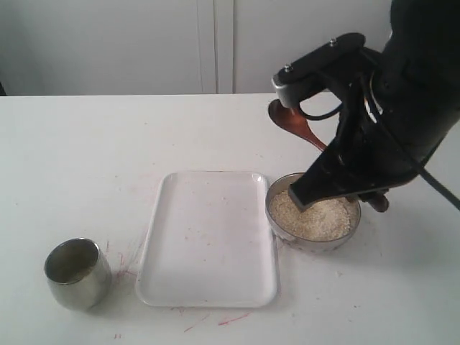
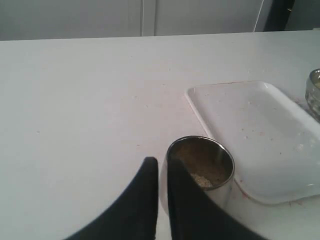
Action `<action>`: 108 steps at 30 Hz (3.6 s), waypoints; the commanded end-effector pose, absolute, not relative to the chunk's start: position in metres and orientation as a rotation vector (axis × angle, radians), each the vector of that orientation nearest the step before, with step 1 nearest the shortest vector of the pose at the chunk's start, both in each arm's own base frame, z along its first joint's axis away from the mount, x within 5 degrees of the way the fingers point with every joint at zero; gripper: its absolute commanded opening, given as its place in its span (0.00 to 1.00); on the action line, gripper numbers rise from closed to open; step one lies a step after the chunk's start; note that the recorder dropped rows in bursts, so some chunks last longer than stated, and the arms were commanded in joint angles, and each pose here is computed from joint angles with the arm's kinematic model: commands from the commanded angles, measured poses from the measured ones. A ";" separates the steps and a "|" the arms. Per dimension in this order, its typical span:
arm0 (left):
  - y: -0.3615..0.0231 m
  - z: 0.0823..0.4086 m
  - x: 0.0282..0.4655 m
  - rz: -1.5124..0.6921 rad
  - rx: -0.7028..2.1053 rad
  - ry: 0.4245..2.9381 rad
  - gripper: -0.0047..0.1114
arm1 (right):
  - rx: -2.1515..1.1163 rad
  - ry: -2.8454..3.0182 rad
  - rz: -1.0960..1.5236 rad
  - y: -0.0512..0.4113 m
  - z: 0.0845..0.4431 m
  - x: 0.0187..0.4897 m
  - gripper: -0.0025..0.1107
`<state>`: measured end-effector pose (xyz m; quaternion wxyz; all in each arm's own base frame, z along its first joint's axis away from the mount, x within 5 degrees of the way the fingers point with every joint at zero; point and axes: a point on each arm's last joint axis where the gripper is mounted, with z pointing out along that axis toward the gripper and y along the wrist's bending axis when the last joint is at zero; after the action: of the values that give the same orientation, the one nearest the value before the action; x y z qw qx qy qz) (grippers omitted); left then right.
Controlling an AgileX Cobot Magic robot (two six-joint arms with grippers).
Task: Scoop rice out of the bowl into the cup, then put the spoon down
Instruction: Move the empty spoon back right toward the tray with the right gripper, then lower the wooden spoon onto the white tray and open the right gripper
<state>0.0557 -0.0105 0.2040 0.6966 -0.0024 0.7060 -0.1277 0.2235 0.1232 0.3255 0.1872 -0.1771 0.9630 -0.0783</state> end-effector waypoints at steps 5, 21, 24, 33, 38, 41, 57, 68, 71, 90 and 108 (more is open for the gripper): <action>-0.011 0.206 0.055 -0.299 -0.008 1.566 0.16 | -0.399 2.842 -0.043 0.126 0.311 0.214 0.02; -0.011 0.206 0.055 -0.299 -0.008 1.566 0.16 | -0.019 2.787 0.404 0.223 0.215 0.269 0.02; -0.011 0.206 0.055 -0.299 -0.008 1.566 0.16 | -0.038 2.817 0.345 0.226 0.192 0.276 0.02; -0.011 0.206 0.055 -0.299 -0.008 1.566 0.16 | 0.020 2.780 0.299 0.229 0.172 0.288 0.02; -0.011 0.206 0.055 -0.299 -0.008 1.566 0.16 | 0.094 2.774 0.268 0.227 0.170 0.290 0.02; -0.011 0.206 0.055 -0.299 -0.008 1.566 0.16 | 0.115 2.766 0.268 0.227 0.170 0.290 0.02; -0.011 0.206 0.055 -0.299 -0.008 1.566 0.16 | 0.107 2.776 0.263 0.238 0.156 0.301 0.02; -0.011 0.206 0.055 -0.299 -0.008 1.566 0.16 | 0.087 2.801 0.227 0.236 0.155 0.299 0.02; -0.011 0.206 0.055 -0.299 -0.008 1.566 0.16 | 0.087 2.801 0.227 0.236 0.155 0.299 0.02; -0.011 0.206 0.055 -0.299 -0.008 1.566 0.16 | 0.028 2.826 0.235 0.238 0.149 0.298 0.02; -0.011 0.206 0.055 -0.299 -0.008 1.566 0.16 | 0.033 2.788 0.283 0.241 0.151 0.301 0.29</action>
<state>0.0557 -0.0105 0.2040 0.6966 -0.0024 0.7060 -0.1277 0.2995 0.2389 0.1488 0.1607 0.0160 0.9825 0.0927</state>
